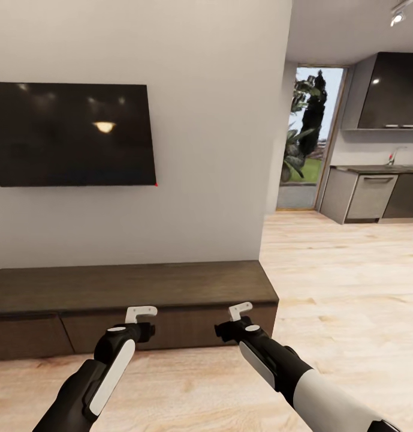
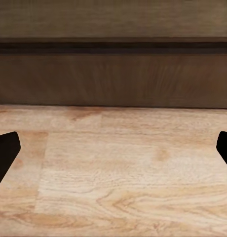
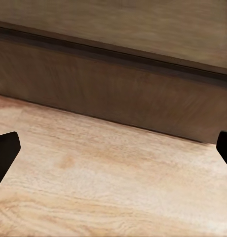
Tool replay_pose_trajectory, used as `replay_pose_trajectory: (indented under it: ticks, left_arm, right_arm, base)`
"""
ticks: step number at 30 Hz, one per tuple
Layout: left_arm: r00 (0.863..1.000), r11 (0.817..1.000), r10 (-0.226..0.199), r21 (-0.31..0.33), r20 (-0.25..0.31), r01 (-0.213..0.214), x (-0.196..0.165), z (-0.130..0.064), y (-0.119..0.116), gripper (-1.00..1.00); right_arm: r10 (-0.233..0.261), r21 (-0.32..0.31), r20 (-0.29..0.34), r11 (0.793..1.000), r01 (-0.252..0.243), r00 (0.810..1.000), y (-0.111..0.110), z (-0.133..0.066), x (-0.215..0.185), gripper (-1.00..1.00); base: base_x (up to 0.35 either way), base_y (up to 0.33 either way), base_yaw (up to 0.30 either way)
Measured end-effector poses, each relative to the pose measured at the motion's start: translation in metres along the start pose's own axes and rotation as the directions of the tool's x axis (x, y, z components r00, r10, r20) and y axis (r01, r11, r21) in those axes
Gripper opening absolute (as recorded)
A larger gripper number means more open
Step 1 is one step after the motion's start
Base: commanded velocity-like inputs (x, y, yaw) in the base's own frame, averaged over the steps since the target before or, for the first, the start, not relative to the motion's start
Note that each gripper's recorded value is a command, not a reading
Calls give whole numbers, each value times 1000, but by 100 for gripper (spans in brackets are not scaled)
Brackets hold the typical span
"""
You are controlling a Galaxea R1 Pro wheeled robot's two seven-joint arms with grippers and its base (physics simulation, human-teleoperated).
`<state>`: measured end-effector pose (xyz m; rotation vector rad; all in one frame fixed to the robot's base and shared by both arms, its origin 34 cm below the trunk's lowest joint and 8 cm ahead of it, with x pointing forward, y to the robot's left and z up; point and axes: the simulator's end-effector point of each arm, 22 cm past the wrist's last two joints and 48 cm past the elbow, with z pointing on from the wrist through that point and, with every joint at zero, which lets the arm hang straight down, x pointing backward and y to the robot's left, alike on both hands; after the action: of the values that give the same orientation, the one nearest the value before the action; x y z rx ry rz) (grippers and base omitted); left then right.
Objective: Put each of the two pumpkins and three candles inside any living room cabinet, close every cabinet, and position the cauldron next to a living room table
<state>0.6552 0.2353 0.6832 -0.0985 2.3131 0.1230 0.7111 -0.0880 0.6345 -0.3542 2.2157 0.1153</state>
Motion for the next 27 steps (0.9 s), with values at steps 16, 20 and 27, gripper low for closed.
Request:
replay_pose_trajectory:
  ticks: [16,20,27]
  left_arm:
    - [1000,1000,0,1,-2,0,-26,-18,1,100]
    - [1000,1000,-1,1,-3,1,-32,-22,1,100]
    - [1000,1000,-2,1,-5,2,-42,-30,2,100]
  right_arm:
    - [0,4,-9,1000,0,1000,-5,-15,-24,100]
    - [0,5,-11,1000,0,1000,-5,-19,-30,100]
    - [1,4,-12,1000,-1,1000,-6,-26,-41,100]
  base:
    - [0,0,0]
    - [0,0,0]
    - [0,0,0]
